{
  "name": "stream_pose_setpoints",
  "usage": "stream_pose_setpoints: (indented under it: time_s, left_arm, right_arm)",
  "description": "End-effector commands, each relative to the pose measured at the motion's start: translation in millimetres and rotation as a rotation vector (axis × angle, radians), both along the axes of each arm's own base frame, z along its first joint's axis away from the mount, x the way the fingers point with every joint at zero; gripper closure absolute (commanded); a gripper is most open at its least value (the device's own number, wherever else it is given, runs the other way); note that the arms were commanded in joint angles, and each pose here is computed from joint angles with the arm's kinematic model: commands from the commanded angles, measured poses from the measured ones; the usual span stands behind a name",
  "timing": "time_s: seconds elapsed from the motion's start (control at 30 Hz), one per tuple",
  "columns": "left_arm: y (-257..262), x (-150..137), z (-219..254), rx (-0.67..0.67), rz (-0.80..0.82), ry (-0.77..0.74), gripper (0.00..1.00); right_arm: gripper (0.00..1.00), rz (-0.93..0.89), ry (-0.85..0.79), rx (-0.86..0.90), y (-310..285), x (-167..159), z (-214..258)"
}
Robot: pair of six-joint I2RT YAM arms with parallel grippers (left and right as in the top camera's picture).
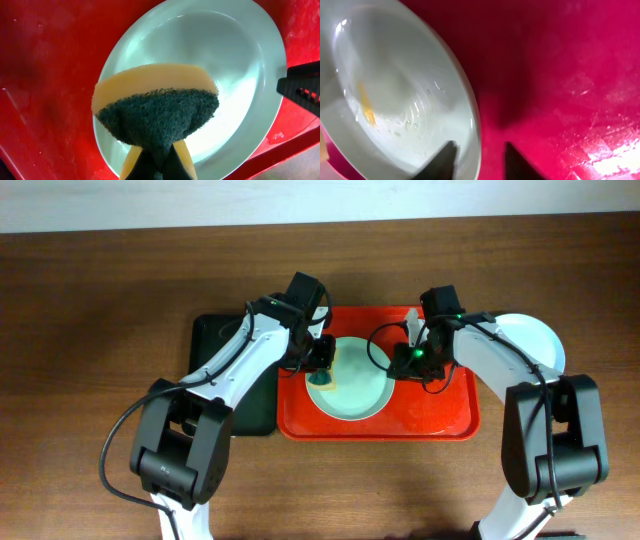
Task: Clean dirty plates on tray and stack at the side
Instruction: 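Carry the sponge over the pale green plate with the left gripper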
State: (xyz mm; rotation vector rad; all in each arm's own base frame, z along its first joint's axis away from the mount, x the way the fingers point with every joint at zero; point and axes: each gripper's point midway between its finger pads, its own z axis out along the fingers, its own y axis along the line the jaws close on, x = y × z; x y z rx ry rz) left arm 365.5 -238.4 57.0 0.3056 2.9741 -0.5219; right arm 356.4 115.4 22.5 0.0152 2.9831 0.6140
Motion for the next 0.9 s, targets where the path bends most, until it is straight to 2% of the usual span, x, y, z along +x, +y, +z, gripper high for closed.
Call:
stream_pose_setpoints:
  time_s: [0.0,0.03,0.07,0.13,0.33,0.53,0.67,0.77,0.8,0.87]
  left_arm:
    - [-4,2,2,-0.022,0.034,0.016,1.00]
    - [-4,2,2,-0.023,0.044,0.019,1.00]
    - [-4,2,2,-0.024,0.046,0.019,1.00]
    - [-4,3,2,-0.024,0.045,0.018,1.00]
    - [-4,3,2,-0.024,0.046,0.017,1.00]
    - [-4,4,2,-0.026,0.046,0.014,1.00]
    - [-6,6,2,-0.031,0.046,0.004,1.00]
    - [-6,6,1,-0.030,0.046,0.006,1.00]
    - [-6,6,1,-0.030,0.046,0.006,1.00]
    - [-6,6,1,-0.030,0.046,0.006,1.00]
  right_arm:
    - [0.63,-0.008,0.000,-0.026,-2,-1,-11]
    - [0.64,-0.009,-0.004,-0.024,-2,-1,-14]
    - [0.71,-0.012,-0.003,-0.020,-2,-2,-15]
    - [0.95,-0.038,0.008,-0.016,-2,-3,-16]
    - [0.96,-0.040,0.023,0.086,14,-3,-8]
    - [0.95,-0.100,0.053,0.088,18,-4,-9]
    - [0.81,-0.086,0.013,0.018,16,1,-13]
    - [0.82,-0.071,0.001,-0.008,19,0,-14]
    - [0.94,-0.064,-0.002,-0.007,22,0,-14]
    - [0.96,-0.052,-0.008,-0.005,26,0,-14]
